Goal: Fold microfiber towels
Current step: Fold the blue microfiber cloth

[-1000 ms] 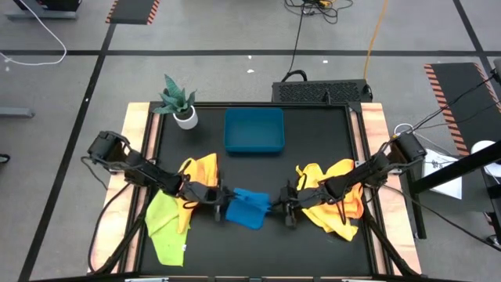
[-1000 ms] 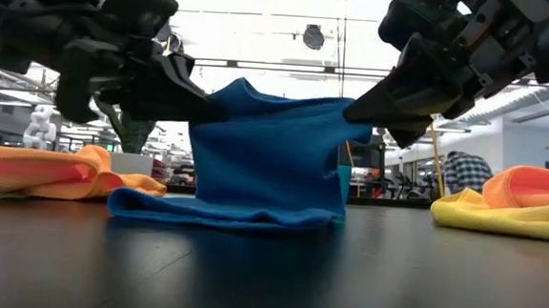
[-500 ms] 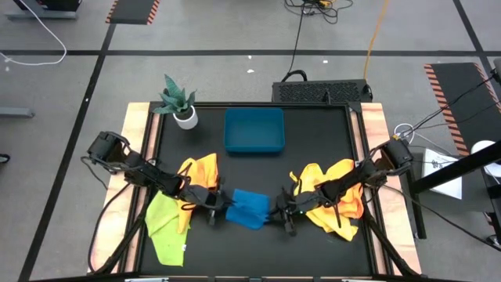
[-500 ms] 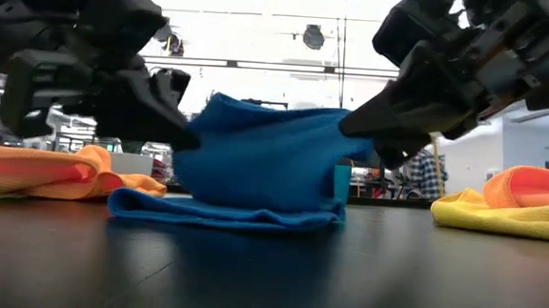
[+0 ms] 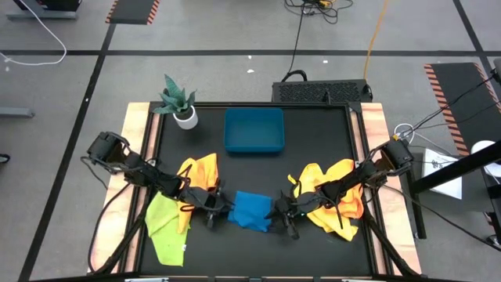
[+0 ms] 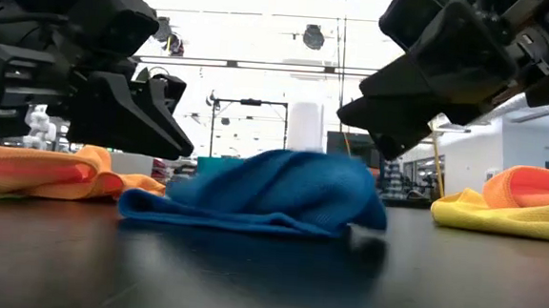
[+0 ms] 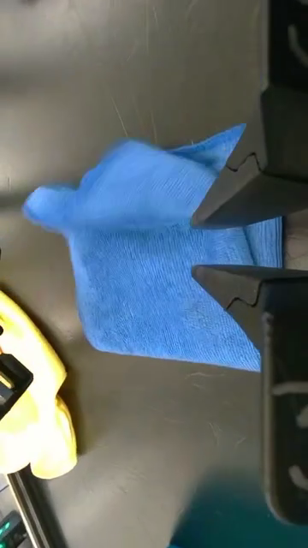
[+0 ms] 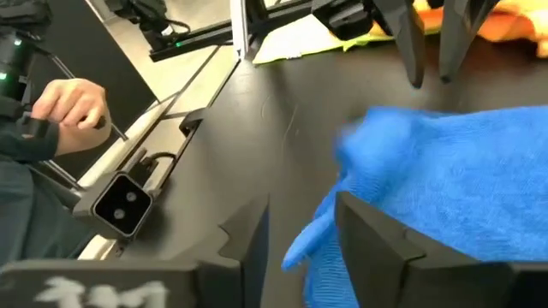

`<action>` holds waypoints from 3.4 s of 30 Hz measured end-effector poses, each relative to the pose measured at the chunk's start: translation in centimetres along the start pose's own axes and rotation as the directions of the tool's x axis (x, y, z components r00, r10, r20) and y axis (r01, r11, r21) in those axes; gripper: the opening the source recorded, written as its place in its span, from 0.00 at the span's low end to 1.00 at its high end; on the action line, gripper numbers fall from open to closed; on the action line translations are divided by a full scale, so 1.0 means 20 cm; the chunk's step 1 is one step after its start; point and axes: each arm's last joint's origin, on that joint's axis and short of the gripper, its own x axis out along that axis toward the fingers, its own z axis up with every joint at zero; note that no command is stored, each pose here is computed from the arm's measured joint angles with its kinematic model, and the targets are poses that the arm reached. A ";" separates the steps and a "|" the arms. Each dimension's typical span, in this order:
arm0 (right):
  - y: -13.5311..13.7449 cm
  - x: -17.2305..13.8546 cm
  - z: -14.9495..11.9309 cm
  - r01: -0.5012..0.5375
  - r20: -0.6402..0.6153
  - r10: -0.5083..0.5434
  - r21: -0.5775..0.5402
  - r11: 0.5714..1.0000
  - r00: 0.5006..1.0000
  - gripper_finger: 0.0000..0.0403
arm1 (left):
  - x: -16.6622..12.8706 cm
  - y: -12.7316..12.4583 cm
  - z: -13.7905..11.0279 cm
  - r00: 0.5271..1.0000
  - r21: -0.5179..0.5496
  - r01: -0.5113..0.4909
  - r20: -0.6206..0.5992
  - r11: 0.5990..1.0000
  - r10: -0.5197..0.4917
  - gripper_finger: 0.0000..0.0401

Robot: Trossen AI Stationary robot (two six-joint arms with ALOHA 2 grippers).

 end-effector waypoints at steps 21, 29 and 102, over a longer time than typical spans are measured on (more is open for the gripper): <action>-0.17 -0.01 0.00 0.228 -0.056 -0.230 -0.041 0.973 0.971 0.38 | -0.01 -0.21 0.12 0.992 -0.049 0.069 0.112 0.996 -0.063 0.20; -0.24 -0.02 0.01 0.277 -0.067 -0.279 -0.041 0.960 0.958 0.38 | 0.13 -0.29 0.18 1.000 0.007 -0.005 0.017 1.000 0.005 0.20; -0.25 -0.02 0.01 0.281 -0.083 -0.285 -0.060 0.958 0.955 0.38 | 0.26 -0.46 0.19 0.935 0.289 -0.252 -0.174 0.924 0.309 0.14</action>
